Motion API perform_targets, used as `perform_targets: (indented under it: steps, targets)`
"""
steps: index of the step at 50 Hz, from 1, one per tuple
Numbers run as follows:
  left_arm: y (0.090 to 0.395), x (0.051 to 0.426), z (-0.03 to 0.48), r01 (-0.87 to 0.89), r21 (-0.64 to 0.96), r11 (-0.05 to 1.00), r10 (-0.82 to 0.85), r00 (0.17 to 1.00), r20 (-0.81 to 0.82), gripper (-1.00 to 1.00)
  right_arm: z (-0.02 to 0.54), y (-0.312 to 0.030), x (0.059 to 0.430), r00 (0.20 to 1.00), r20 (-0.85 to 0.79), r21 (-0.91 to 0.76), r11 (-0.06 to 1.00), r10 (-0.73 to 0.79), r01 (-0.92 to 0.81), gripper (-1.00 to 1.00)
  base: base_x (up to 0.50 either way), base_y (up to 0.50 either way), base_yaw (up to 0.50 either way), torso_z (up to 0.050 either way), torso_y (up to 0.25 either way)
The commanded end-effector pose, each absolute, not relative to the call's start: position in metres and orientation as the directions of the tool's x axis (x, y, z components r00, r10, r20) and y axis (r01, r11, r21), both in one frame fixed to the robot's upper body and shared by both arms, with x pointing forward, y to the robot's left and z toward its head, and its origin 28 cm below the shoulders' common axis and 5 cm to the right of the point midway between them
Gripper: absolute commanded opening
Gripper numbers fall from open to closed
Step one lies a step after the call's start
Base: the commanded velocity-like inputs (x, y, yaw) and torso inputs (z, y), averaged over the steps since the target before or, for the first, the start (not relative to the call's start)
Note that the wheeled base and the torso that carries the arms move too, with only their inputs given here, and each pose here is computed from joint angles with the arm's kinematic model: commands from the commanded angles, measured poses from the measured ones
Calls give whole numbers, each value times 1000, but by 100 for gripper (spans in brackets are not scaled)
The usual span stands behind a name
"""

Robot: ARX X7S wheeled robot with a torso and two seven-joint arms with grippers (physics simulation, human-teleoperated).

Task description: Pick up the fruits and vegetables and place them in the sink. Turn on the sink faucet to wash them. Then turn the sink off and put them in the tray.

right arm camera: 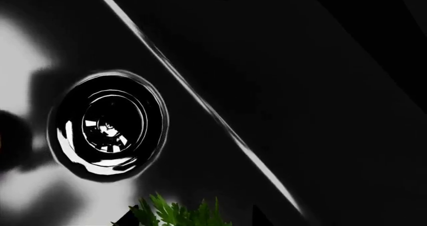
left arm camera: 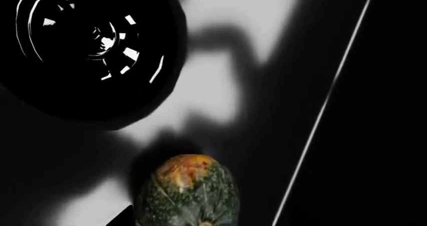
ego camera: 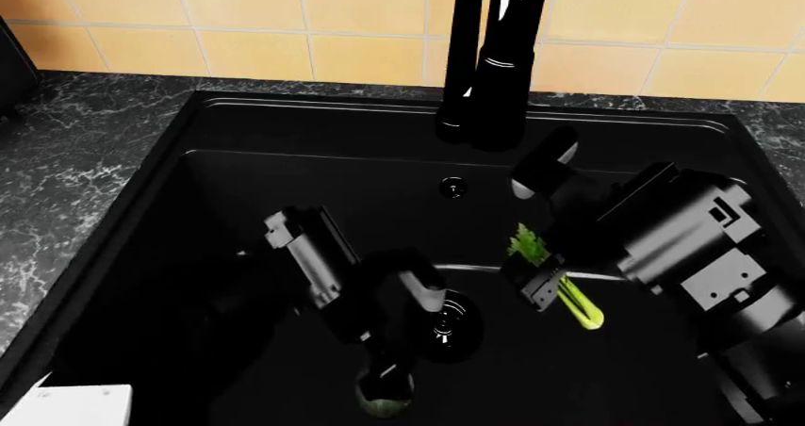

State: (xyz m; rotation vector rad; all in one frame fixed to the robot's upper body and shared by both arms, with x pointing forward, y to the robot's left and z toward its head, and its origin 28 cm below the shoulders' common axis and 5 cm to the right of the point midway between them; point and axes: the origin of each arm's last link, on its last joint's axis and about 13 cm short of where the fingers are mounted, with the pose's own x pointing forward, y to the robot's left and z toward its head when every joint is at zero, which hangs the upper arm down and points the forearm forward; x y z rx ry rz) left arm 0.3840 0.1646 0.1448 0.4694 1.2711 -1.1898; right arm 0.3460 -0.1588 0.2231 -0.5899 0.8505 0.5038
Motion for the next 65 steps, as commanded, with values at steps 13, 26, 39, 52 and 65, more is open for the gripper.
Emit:
perform_targets:
  steps: [13,26,39,52,65]
  targets:
    - [164,375,128,856,-341,390,-346,-207,-915,100,225,-158,350,574,-800,-291,724,175,-626,-100,0,0,0,0,0]
    - [166,371,121,849,-323,417,-296,-209,-932,100,223,-157,351,576,-798,-291,723,177,-626,-100,0,0,0,0,0]
    - [171,373,121,846,-302,438,-290,-185,-939,100,221,-157,351,572,-802,-291,723,174,-627,-100,0,0,0,0,0]
    - [172,375,124,849,-281,447,-295,-157,-943,-100,218,-158,351,568,-805,-287,725,172,-627,-100,0,0,0,0,0]
    - [170,378,131,865,-232,445,-283,-109,-953,-100,219,-158,350,570,-803,-288,726,171,-624,-100,0,0,0,0,0]
